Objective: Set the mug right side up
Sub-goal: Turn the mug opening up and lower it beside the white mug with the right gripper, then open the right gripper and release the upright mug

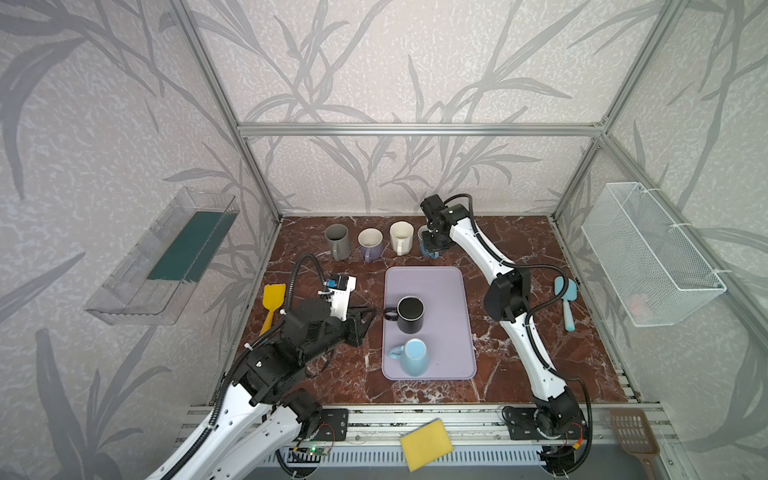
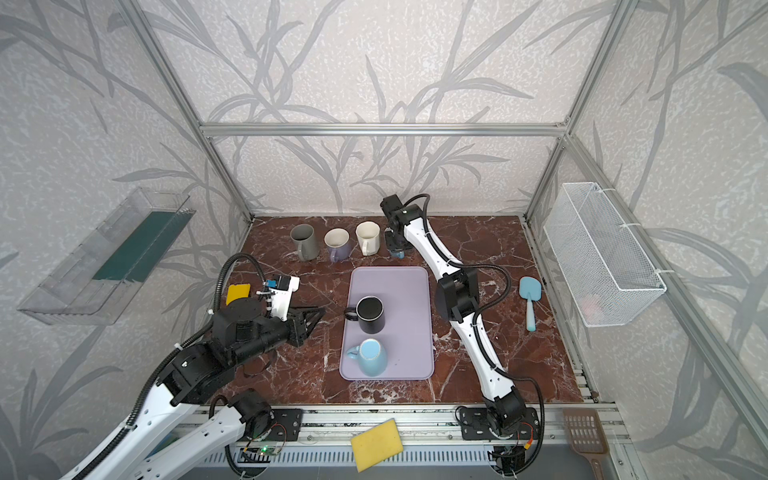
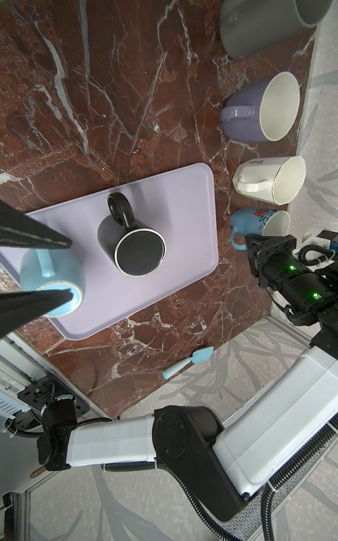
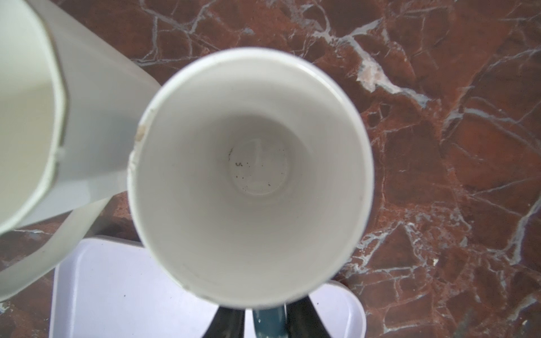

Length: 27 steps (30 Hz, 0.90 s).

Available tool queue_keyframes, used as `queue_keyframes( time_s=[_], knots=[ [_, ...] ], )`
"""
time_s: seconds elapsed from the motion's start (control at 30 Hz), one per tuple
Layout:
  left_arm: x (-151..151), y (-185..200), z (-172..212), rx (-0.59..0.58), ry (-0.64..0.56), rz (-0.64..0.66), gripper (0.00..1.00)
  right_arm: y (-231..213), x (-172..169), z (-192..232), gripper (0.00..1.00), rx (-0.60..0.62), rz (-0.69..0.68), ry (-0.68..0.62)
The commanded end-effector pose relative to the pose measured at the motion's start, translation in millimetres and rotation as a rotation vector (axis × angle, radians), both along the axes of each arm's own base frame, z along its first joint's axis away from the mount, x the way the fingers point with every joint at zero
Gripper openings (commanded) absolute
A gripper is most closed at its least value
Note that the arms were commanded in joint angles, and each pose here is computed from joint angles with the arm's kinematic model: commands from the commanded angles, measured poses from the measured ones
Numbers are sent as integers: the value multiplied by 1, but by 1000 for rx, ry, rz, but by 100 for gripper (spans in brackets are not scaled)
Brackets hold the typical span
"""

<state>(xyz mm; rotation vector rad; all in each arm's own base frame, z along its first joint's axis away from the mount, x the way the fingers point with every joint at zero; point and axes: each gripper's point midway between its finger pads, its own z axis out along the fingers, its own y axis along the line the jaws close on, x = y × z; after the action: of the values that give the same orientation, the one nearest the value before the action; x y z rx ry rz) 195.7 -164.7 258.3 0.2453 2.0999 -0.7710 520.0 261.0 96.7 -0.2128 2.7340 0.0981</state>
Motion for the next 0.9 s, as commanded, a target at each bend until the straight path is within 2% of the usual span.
queue_keyframes(
  time_s=[0.0, 0.67, 0.87],
  knots=[
    [-2, 4, 6, 7, -17, 6, 27, 7, 5, 3, 25, 41, -11, -13],
    [-2, 5, 4, 12, -10, 8, 27, 3, 12, -6, 24, 76, -121, -9],
    [-2, 4, 4, 12, -8, 7, 28, 7, 16, -1, 27, 123, -119, -14]
  ],
)
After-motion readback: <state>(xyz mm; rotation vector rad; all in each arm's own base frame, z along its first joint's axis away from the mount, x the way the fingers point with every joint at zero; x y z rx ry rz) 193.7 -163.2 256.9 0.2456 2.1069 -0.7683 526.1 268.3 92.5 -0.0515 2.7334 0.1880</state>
